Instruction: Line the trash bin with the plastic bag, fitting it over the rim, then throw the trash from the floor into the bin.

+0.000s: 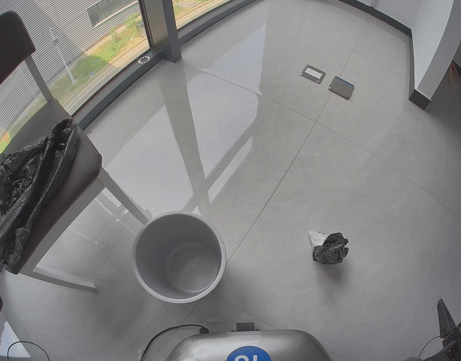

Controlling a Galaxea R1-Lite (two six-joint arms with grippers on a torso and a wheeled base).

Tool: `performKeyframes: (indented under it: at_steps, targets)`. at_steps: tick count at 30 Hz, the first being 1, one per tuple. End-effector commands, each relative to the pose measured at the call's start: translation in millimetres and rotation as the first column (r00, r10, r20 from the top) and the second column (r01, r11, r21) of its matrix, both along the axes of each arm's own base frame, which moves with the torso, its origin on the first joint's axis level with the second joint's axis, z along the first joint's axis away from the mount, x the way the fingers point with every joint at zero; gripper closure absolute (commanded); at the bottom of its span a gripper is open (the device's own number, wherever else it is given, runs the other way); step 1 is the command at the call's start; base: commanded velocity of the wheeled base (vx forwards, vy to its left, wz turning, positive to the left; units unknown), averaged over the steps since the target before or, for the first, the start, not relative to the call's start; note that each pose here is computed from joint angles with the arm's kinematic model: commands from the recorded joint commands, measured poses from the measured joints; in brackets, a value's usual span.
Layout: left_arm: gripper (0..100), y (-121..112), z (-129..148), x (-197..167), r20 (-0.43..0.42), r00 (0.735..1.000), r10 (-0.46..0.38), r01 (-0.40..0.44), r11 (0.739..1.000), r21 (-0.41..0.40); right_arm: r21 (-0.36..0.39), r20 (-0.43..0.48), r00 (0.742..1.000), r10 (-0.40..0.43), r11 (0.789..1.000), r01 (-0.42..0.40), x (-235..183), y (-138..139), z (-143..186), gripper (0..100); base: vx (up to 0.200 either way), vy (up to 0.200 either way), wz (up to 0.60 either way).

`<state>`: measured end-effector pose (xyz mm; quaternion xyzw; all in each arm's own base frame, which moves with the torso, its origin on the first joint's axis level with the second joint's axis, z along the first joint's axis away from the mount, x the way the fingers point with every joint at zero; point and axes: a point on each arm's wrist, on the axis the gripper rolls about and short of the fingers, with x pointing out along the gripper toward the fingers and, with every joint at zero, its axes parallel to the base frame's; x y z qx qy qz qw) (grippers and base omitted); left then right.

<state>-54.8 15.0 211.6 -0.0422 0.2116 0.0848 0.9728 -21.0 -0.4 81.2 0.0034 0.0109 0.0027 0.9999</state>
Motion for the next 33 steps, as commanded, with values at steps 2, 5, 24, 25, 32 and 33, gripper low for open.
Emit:
performKeyframes:
  at_steps: [2,5,24,25,32,33]
  targets:
    - [0,1.7,-1.4,-6.6,0.004,1.0,0.001,-0.001,1.0,0.007,0.001,-0.004,1.0,-0.002,1.0,0.002,0.1,0.0,-4.9,0,0.0,0.0,0.0]
    - [0,5.9,-3.0,-8.2,0.032,0.998,-0.052,0.052,0.999,-0.011,-0.001,-0.007,1.0,-0.002,1.0,0.002,0.3,0.0,-4.8,0,0.0,0.0,0.0]
    - [0,6.0,-14.1,28.3,-0.084,0.981,0.174,-0.166,0.982,0.089,-0.013,0.002,1.0,-0.001,1.0,0.001,-0.4,0.3,-5.0,0,0.0,0.0,0.0]
    - [0,5.4,-13.5,30.2,-0.087,0.98,0.179,-0.172,0.982,0.083,-0.013,0.002,1.0,0.002,1.0,-0.002,-0.4,0.3,-5.0,0,0.0,0.0,0.0]
    - [0,-0.2,-10.2,46.9,-0.109,0.958,0.263,-0.261,0.965,0.04,-0.013,0.002,1.0,0.005,1.0,-0.005,-0.4,0.4,-5.0,0,0.0,0.0,0.0]
    - [0,-1.7,-8.5,52.3,-0.112,0.953,0.283,-0.28,0.959,0.04,-0.013,0.002,1.0,0.005,1.0,-0.005,-0.4,0.4,-5.0,0,0.0,0.0,0.0]
